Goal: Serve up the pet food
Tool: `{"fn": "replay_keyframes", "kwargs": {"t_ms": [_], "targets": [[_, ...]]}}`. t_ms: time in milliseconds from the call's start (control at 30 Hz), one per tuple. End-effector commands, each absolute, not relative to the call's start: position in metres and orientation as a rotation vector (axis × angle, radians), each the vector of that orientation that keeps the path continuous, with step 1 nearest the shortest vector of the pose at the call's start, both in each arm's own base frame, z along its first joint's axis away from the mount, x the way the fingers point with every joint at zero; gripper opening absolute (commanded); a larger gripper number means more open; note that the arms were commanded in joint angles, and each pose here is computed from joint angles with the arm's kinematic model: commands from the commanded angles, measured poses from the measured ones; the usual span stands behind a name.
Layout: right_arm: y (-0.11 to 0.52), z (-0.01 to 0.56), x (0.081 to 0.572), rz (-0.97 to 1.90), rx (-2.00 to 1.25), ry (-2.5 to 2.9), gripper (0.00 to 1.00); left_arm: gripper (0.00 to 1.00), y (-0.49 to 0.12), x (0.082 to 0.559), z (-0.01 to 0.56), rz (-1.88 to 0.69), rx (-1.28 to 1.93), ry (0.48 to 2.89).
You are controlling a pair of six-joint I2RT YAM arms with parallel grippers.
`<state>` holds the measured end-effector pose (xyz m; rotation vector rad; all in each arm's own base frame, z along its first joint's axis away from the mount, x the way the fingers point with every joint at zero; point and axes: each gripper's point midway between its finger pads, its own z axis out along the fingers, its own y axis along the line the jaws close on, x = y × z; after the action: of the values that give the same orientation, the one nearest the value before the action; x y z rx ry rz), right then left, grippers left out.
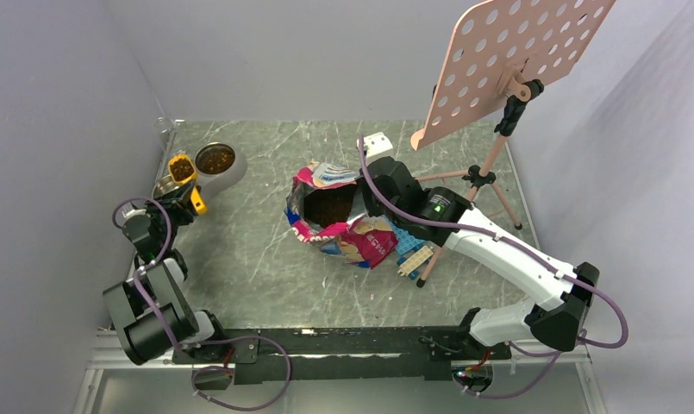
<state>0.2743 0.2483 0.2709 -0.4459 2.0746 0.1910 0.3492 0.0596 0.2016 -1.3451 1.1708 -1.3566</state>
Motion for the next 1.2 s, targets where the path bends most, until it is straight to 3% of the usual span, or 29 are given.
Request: {"fn": "replay_keyframes", "kwargs": {"t_ms": [0, 733, 1167], "targets": [[0.241, 0.306, 0.272, 0.24, -0.397, 1.981, 0.0, 0.0, 0.076, 0.359, 0.223, -1.36, -1.298, 1.098], [0.243, 0.306, 0.275, 0.232, -0.403, 1.983, 0.0, 0.0, 0.094, 0.357, 0.159, -1.345, -1.734, 1.039], [0.243, 0.307, 0.274, 0.236, -0.402, 1.982, 0.0, 0.0, 0.104, 0.352, 0.143, -1.162, -2.122, 1.085]]}}
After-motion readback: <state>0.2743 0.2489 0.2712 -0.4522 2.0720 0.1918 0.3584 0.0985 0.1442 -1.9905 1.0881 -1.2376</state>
